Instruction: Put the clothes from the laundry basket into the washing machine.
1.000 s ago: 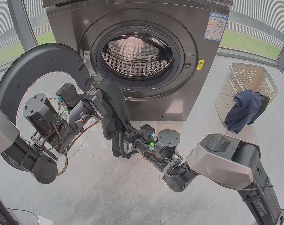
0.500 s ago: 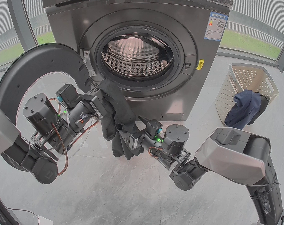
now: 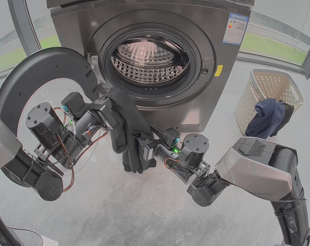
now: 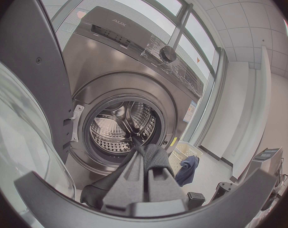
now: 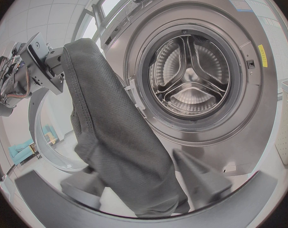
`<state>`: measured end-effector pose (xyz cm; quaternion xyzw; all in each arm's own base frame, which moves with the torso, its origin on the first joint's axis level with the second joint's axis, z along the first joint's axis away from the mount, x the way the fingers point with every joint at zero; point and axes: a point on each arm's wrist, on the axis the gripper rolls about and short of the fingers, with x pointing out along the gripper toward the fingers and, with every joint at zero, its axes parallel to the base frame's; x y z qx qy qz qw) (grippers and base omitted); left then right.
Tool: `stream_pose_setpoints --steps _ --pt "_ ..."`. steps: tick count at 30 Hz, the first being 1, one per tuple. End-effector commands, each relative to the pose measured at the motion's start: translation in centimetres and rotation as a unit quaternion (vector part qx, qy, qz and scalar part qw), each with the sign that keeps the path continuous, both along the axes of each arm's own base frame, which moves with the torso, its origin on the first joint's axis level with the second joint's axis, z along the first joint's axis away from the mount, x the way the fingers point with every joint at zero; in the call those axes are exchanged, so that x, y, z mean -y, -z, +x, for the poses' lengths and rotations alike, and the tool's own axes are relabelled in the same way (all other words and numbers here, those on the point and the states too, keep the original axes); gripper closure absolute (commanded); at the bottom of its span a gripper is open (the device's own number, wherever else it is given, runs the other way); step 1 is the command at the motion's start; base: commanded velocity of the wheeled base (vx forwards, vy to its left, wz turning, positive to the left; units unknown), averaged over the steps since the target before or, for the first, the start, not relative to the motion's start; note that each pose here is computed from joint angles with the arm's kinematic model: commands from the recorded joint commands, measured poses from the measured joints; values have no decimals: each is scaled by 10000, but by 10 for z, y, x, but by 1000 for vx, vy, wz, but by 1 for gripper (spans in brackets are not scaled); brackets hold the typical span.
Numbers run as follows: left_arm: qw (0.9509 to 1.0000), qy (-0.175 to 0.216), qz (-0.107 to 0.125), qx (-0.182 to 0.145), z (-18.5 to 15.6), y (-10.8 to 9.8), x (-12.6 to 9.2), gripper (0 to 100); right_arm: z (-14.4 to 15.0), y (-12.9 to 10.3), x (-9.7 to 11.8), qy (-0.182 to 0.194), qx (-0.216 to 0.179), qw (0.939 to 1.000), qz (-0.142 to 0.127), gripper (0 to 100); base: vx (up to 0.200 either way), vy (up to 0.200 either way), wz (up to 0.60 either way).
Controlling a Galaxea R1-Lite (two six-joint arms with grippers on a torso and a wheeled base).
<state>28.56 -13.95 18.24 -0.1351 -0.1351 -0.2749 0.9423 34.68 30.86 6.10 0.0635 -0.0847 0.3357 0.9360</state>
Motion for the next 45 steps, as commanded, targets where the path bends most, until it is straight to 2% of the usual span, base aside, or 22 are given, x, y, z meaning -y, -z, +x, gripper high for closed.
stream_pose_setpoints --steps 1,5,9,17,19,20,23,30,35,36,40,45 --pt "10000 -12 0 -3 1 0 -1 100 -3 -1 3 3 -41 10000 -37 100 0 0 0" --pt "10000 -27 16 -37 2 3 -1 100 -12 -9 13 11 -74 9999 -69 100 0 0 0" --pt "10000 -32 49 -71 2 5 -1 100 -20 -32 30 100 -45 9999 30 100 0 0 0" --pt "9994 57 182 -305 -3 18 -1 100 -27 -94 65 345 363 9973 535 100 0 0 0" --pt "9991 80 209 -351 -4 20 -1 100 -28 -101 69 383 410 9966 601 100 0 0 0" --pt "9985 105 260 -464 -4 27 0 100 -30 -118 80 460 566 9947 728 100 0 0 0" --pt "9978 76 353 -550 0 35 2 100 -35 -135 90 501 742 9923 850 100 0 0 0" --pt "9974 148 390 -579 -4 37 7 100 -48 -144 98 437 789 9923 850 100 0 0 0" --pt "9973 213 539 -458 -7 35 13 100 -49 -145 95 394 827 9917 899 100 0 0 0" --pt "9970 234 560 -472 -7 37 13 0 -50 -145 94 369 827 9917 912 100 0 0 0" --pt "9956 286 637 -629 -3 48 18 0 -51 -146 92 338 829 9915 945 100 0 0 0" --pt "9923 259 802 -912 11 74 25 0 -55 -145 86 254 811 9918 953 100 0 0 0"
